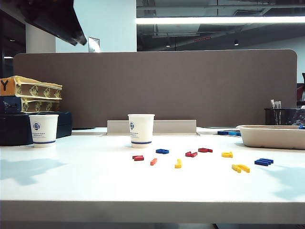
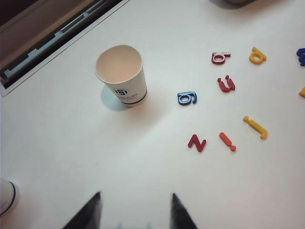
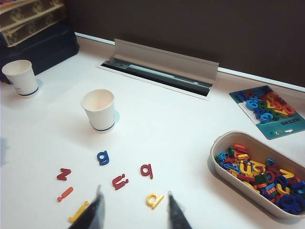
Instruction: Pick up the letter "c" and put it in the paper cup.
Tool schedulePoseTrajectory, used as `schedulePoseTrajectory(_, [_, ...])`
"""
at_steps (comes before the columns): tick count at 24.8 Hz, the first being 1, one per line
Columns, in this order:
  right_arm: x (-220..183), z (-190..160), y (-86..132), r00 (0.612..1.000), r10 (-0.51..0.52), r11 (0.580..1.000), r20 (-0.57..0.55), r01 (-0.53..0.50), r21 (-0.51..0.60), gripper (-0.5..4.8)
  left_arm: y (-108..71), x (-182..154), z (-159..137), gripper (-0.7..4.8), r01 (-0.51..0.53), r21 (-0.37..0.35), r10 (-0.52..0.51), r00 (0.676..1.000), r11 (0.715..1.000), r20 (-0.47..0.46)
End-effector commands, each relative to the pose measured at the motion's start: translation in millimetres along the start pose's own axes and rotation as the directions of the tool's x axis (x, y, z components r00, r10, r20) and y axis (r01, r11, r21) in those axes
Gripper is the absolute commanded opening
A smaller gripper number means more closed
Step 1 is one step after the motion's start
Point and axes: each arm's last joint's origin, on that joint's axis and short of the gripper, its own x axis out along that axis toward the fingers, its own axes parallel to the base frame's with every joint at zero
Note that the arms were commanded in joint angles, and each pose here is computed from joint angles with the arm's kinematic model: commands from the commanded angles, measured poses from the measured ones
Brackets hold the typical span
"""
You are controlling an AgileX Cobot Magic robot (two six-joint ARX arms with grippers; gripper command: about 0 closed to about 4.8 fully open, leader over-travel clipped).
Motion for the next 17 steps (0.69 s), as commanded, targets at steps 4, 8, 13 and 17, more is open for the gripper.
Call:
schedulePoseTrajectory(4, [-17,-3,4,1.000,-0.027,1.000,-0.009,0.027,0.000,1.65,-6.5,-24,-4,1.79,-0.026,0.006,0.026,0.997,1.000,0.066])
schedulePoseTrajectory(8, [-27,-4,7,0.999,-0.049,0.999,-0.003,0.049,-0.003,1.47,-11.1,-31,-11,1.79,-0.028,-0.016,0.029,0.997,0.999,0.074])
schedulePoseTrajectory(13, [-42,-9,12,0.998,-0.053,0.999,-0.016,0.052,-0.008,1.43,-21.0,-45,-26,1.79,-0.033,-0.032,0.036,0.995,0.999,0.092])
schedulePoseTrajectory(17, [-55,-15,15,0.996,-0.081,0.996,-0.035,0.080,-0.025,1.13,-30.6,-57,-43,1.79,-0.028,-0.052,0.032,0.996,0.998,0.081])
